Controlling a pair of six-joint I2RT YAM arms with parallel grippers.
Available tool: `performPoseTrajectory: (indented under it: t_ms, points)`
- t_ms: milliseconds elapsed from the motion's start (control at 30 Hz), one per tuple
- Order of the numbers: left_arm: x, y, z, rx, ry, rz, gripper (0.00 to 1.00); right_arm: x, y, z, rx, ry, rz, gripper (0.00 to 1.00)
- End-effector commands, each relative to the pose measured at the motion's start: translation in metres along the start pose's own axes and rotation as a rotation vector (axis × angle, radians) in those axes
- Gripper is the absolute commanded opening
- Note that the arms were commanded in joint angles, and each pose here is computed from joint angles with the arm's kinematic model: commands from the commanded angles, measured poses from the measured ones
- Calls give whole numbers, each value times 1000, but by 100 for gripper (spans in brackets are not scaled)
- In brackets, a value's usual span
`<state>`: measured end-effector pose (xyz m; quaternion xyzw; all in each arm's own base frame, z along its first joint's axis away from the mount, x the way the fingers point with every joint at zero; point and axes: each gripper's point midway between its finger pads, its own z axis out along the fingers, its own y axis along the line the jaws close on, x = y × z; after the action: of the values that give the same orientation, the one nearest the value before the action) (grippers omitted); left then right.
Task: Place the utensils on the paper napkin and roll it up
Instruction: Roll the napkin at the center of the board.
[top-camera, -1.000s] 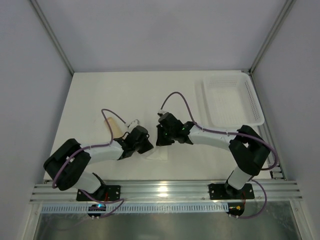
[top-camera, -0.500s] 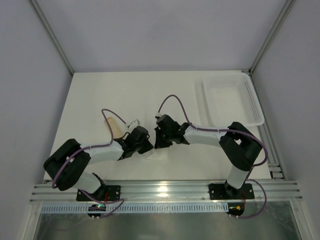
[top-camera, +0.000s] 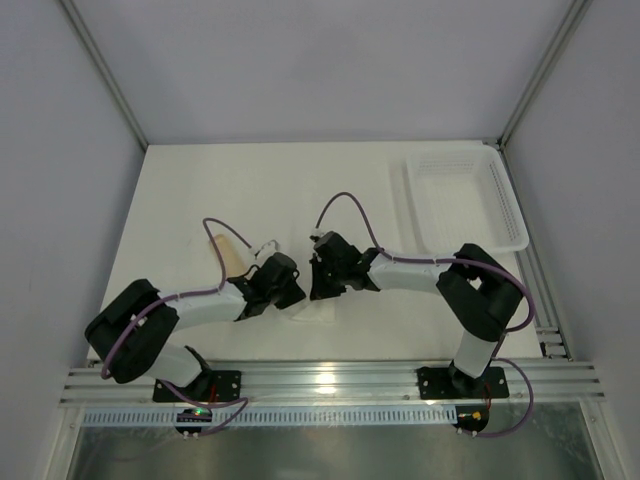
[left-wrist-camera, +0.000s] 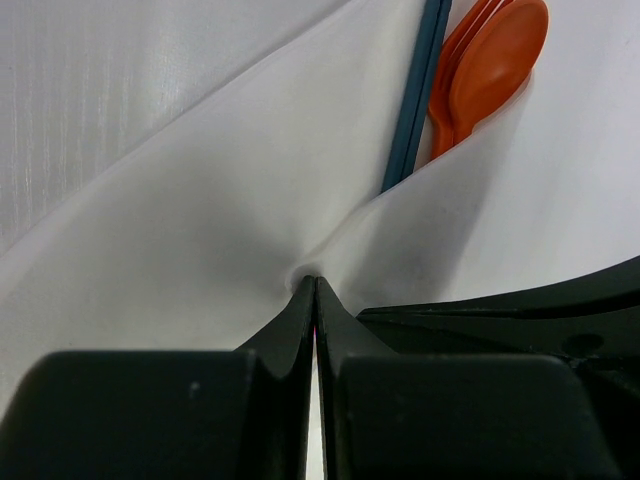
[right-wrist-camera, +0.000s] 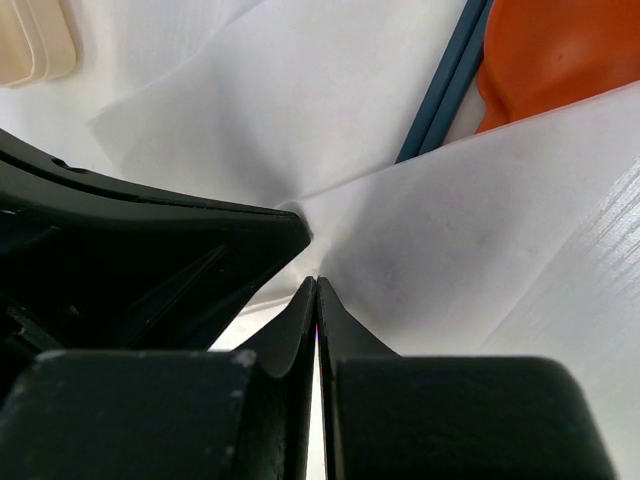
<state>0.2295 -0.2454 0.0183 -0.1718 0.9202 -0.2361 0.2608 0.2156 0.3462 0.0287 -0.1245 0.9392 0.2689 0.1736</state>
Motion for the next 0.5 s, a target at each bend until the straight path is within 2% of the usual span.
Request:
performPoseTrajectory:
  t_ms: [0,467]
  points:
    - [-3,5,-4,-30,-16,17,0,-8,10,-1,-41,-32,-34,4]
    - [-1,5,-3,-40,-10,23,0,0,14,-2,-75,-16,-44,4]
